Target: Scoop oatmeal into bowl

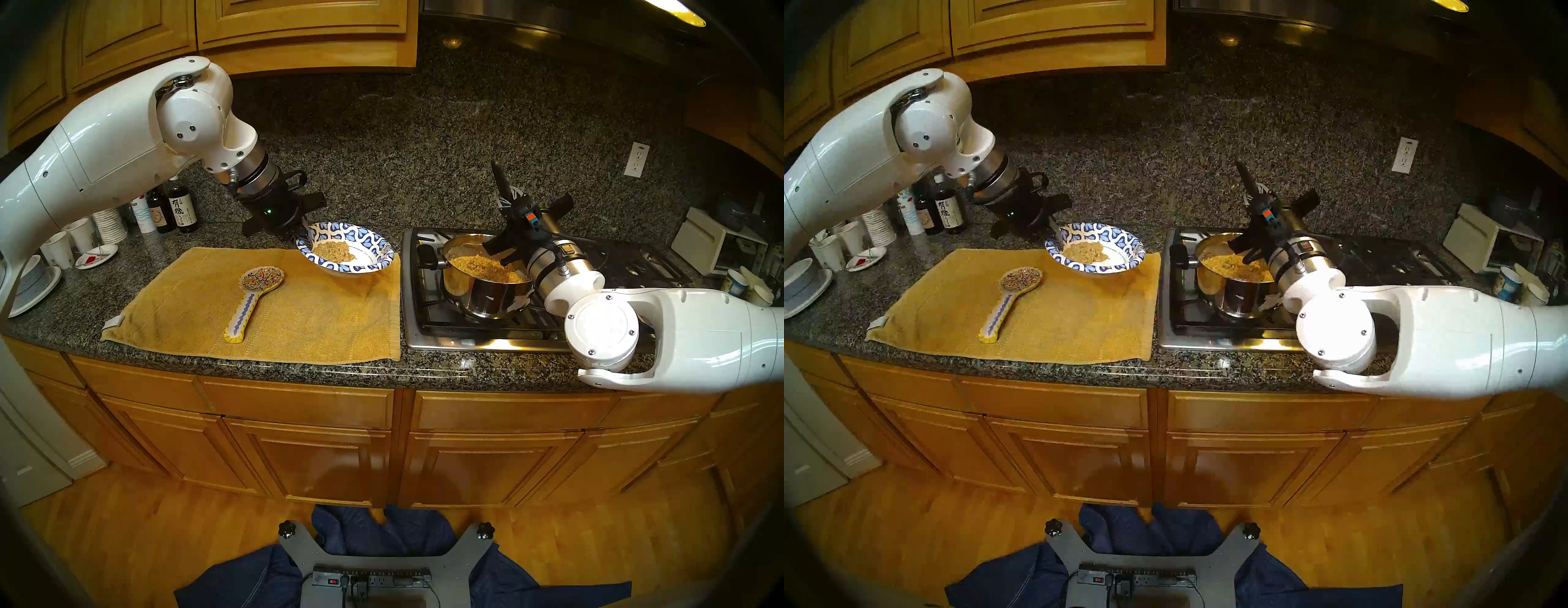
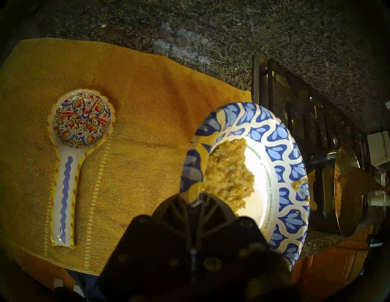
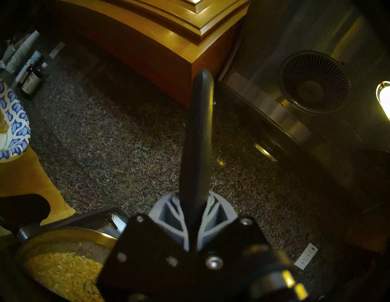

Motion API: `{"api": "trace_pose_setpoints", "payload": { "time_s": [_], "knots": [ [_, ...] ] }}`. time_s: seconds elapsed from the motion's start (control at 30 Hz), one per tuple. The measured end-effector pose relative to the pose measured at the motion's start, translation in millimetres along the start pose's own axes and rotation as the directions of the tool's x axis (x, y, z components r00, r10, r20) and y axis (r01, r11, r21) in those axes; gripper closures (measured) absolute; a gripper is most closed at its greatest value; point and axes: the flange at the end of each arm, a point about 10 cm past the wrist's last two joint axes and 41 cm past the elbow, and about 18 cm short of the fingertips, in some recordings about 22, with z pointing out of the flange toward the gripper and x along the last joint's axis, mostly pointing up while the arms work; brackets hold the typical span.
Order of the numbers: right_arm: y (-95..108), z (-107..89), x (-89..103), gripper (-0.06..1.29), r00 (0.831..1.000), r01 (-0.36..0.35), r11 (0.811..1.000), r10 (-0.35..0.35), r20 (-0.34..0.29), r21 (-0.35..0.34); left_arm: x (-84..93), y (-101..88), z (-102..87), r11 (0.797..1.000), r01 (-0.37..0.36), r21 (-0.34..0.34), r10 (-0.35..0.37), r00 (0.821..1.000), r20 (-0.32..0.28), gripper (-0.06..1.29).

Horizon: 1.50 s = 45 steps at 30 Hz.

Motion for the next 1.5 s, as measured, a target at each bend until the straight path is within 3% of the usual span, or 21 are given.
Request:
{"api": "trace_pose_setpoints", "payload": {
  "time_s": [0.23, 0.5, 0.77, 0.97, 1.2, 1.5],
  "knots": [
    [-5.8, 2.8, -0.8, 1.26, 1.0, -0.015, 1.0, 0.015, -0.002, 0.022, 0.8, 1.0, -1.6, 1.0, -0.005, 0.016, 0.005, 1.0, -0.006, 1.25],
    [-13.9, 7.1, 4.3, 1.26, 0.996, -0.086, 0.995, 0.084, 0.038, 0.053, 1.4, 1.9, -2.8, 1.0, -0.008, 0.028, 0.009, 1.0, -0.011, 1.25],
    [-17.3, 10.3, 9.4, 1.26, 0.981, -0.176, 0.981, 0.168, 0.095, 0.08, 1.5, 1.9, -2.9, 0.999, -0.011, 0.038, 0.011, 1.0, -0.012, 1.25],
    [-13.0, 14.9, 3.8, 1.26, 0.954, -0.263, 0.963, 0.251, 0.163, 0.06, 1.8, 2.0, -3.5, 0.999, -0.012, 0.045, 0.013, 1.0, -0.014, 1.25],
    [5.4, 27.4, -10.4, 1.27, 0.902, -0.37, 0.928, 0.369, 0.226, -0.038, 2.1, 1.8, -4.0, 0.999, -0.013, 0.052, 0.014, 1.0, -0.016, 1.25],
    [24.2, 32.7, -35.5, 1.27, 0.823, -0.464, 0.869, 0.495, 0.278, -0.175, 2.3, 2.0, -4.3, 0.998, -0.014, 0.057, 0.015, 1.0, -0.018, 1.25]
  ]
}}
